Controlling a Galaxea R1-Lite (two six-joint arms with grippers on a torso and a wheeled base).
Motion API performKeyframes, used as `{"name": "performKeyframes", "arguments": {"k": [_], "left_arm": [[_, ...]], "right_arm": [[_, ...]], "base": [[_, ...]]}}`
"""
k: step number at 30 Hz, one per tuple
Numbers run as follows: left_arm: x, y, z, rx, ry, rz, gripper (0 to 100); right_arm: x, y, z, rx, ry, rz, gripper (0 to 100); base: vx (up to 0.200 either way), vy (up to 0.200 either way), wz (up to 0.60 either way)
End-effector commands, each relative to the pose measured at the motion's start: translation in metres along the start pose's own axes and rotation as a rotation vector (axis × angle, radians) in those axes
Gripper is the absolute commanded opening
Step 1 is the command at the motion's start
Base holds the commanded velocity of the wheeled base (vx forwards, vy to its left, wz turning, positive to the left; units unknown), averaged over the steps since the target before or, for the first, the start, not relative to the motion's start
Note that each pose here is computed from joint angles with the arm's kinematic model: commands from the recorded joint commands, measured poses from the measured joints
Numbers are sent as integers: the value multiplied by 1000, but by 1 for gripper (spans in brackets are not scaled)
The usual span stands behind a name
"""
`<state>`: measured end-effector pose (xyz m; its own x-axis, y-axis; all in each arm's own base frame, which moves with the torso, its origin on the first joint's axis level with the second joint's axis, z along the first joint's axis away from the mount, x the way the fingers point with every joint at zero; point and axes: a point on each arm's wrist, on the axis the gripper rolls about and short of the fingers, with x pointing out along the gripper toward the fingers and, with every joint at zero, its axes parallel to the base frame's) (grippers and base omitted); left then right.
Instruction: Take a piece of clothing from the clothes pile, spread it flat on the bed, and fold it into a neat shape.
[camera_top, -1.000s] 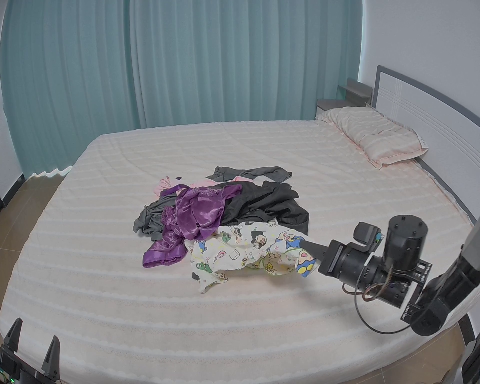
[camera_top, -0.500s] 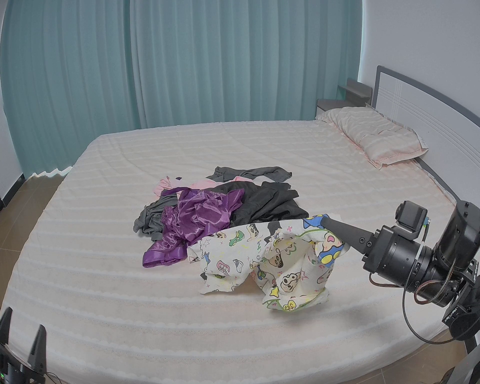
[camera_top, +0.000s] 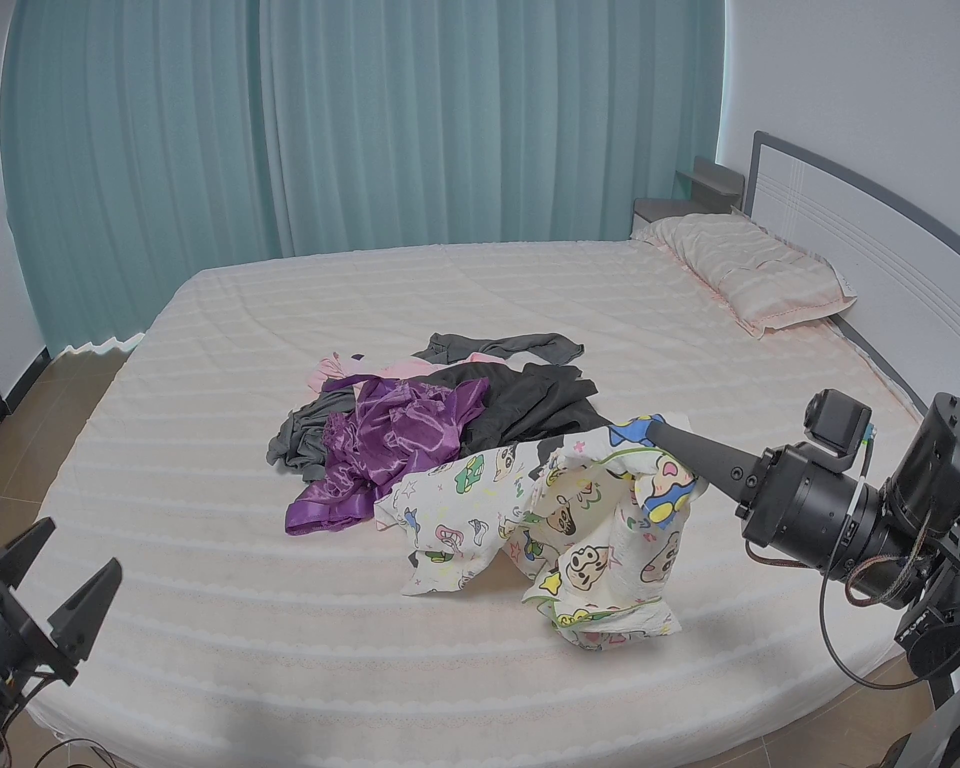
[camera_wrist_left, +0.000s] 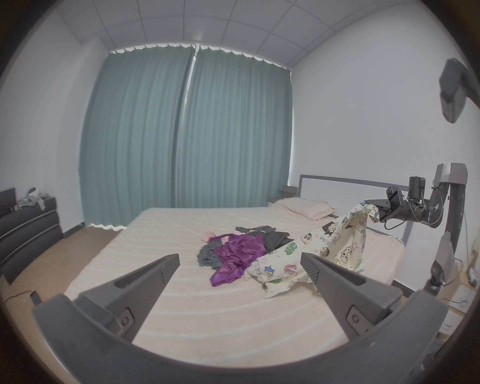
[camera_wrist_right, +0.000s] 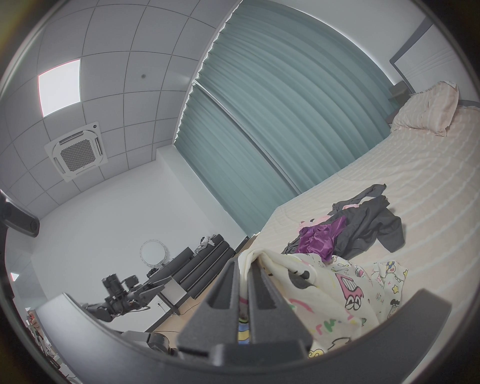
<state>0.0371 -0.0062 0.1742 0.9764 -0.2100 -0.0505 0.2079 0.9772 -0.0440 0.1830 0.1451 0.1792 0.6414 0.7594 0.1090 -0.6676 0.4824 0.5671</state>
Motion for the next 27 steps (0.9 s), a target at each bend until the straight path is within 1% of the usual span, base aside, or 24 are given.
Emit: {"name": "performKeyframes", "arguments": {"k": [1,3,5,6,7,8,9,10,14,17,19,21,26,27], "left_arm": [[149,-57,-27,-18,383,-375,100],[174,-78,-51,-29,424,-356,100],[186,-93,-61,-63,413,-372,100],[188,-95,-62,-69,410,-375,100],[196,-105,-69,-101,398,-391,100],[199,-111,-74,-115,393,-401,100],[199,-111,-74,-115,393,-401,100],[204,-120,-85,-115,400,-410,100],[211,-133,-101,-105,406,-422,100],[216,-138,-102,-106,395,-429,100],[222,-145,-97,-117,363,-427,100],[227,-151,-92,-149,334,-409,100],[235,-163,-81,-250,290,-399,100],[237,-164,-80,-258,283,-394,100]], "right_arm": [[17,-2,2,-33,5,38,0],[24,-3,3,-34,-2,39,0],[27,-6,5,-42,-13,30,0],[27,-6,7,-41,-18,28,0],[28,-7,12,-39,-34,30,0],[29,-8,12,-36,-33,26,0],[29,-8,12,-36,-33,26,0],[32,-11,8,-34,-25,15,0],[34,-12,7,-32,-21,11,0],[35,-11,9,-34,-28,13,0],[36,-10,10,-36,-32,18,0],[36,-10,10,-36,-35,20,0],[36,-8,14,-40,-48,27,0],[36,-8,14,-40,-48,27,0]], "base": [[0,0,0],[0,0,0],[0,0,0],[0,0,0],[0,0,0],[0,0,0],[0,0,0],[0,0,0],[0,0,0],[0,0,0],[0,0,0],[0,0,0],[0,0,0],[0,0,0]]}}
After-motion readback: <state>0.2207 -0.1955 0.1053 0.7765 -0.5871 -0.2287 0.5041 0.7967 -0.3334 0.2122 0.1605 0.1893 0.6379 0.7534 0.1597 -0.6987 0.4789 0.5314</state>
